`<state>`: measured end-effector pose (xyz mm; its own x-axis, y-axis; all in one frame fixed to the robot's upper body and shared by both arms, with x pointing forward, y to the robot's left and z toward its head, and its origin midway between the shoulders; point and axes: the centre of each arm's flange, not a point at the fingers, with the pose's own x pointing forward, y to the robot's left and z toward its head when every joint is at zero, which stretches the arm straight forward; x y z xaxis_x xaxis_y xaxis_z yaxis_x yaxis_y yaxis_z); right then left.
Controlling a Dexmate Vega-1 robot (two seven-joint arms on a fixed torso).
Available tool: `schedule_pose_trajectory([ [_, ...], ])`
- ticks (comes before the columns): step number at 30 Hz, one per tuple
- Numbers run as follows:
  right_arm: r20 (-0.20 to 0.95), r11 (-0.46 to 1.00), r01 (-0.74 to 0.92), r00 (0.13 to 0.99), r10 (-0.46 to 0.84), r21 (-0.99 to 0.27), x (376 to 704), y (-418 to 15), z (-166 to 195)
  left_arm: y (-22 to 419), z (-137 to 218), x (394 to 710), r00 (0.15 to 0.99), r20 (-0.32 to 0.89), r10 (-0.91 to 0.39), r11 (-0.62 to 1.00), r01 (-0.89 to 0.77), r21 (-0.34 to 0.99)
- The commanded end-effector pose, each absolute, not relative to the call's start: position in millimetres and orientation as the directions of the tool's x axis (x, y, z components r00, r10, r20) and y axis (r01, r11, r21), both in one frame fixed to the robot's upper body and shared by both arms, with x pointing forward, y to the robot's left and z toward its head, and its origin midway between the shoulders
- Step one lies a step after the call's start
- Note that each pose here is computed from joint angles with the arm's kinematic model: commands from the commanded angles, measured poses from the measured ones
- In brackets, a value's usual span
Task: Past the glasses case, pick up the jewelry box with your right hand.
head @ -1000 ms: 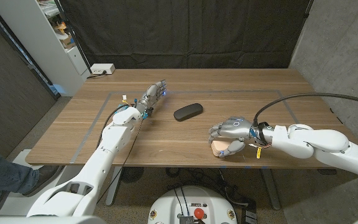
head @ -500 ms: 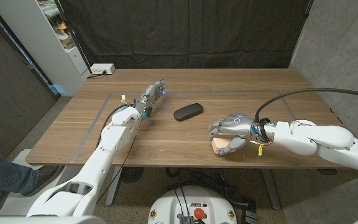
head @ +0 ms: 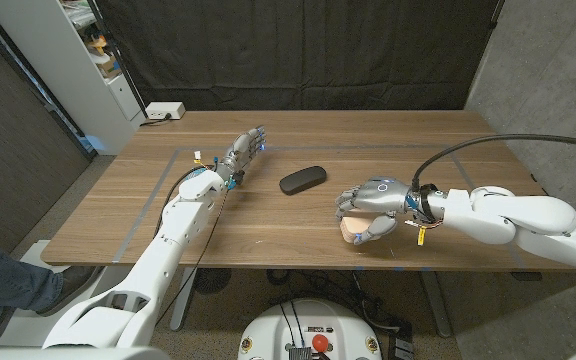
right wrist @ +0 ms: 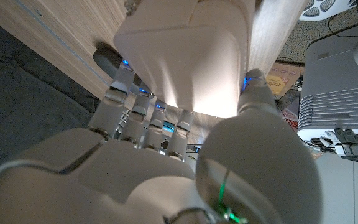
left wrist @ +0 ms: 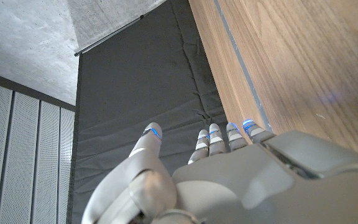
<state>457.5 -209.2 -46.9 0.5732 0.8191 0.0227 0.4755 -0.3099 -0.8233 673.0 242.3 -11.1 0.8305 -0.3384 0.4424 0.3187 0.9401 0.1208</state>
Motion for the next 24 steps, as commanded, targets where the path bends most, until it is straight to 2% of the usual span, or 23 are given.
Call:
schedule_pose_trajectory([
  [1, 0.026, -0.309, 0.481, 0.571, 0.821, -0.82, 452, -208, -37, 244, -4, 670, 0.826, 0.454, -0.334, 0.942, 0.311, 0.128],
  [24, 0.023, -0.318, 0.496, 0.566, 0.824, -0.808, 431, -213, -15, 238, 0, 662, 0.817, 0.46, -0.348, 0.937, 0.316, 0.148],
])
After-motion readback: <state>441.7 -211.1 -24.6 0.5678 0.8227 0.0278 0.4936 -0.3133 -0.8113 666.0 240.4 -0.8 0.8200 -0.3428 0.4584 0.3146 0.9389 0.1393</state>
